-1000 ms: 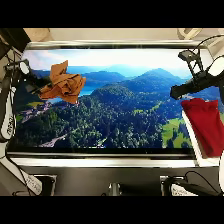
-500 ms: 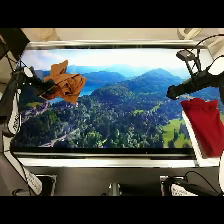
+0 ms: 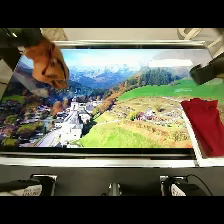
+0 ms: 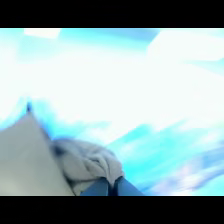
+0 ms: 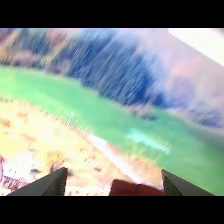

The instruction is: Fold the shirts.

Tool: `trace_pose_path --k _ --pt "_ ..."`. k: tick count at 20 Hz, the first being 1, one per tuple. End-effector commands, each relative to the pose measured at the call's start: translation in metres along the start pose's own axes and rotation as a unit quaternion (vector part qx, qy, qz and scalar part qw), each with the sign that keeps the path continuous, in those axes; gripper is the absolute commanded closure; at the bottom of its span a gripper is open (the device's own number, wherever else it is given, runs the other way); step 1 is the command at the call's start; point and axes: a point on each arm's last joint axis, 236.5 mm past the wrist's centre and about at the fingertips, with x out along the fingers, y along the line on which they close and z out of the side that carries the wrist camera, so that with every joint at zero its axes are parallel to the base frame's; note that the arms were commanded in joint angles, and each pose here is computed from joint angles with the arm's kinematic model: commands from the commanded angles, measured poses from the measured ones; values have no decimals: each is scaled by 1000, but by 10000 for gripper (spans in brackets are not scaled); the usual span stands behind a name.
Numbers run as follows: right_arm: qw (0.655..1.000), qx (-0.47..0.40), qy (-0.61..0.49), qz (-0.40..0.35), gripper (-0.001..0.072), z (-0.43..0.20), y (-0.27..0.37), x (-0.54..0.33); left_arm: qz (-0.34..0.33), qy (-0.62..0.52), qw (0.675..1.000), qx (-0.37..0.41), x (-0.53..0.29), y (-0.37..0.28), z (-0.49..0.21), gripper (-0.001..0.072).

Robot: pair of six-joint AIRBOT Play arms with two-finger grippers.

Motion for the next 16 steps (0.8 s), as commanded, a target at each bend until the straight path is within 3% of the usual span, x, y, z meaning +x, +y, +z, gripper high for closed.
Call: trace_pose_path --k 1,5,8,11,16 --pt "994 -4 -89 -68 99 31 -17 -83 -128 -121 982 67 -117 -126 37 683" --pt "994 -2 -85 -64 99 13 0 -133 -207 -49 972 97 -114 -199 -20 683" --pt "1000 6 -1 -12 99 -27 24 -128 -221 67 965 121 -61 -227 -112 683" --pt "993 14 104 52 99 -67 46 -104 -218 194 945 146 2 -245 -232 683" --pt "977 23 184 101 99 -93 54 -15 -244 355 896 109 59 -290 -394 682"
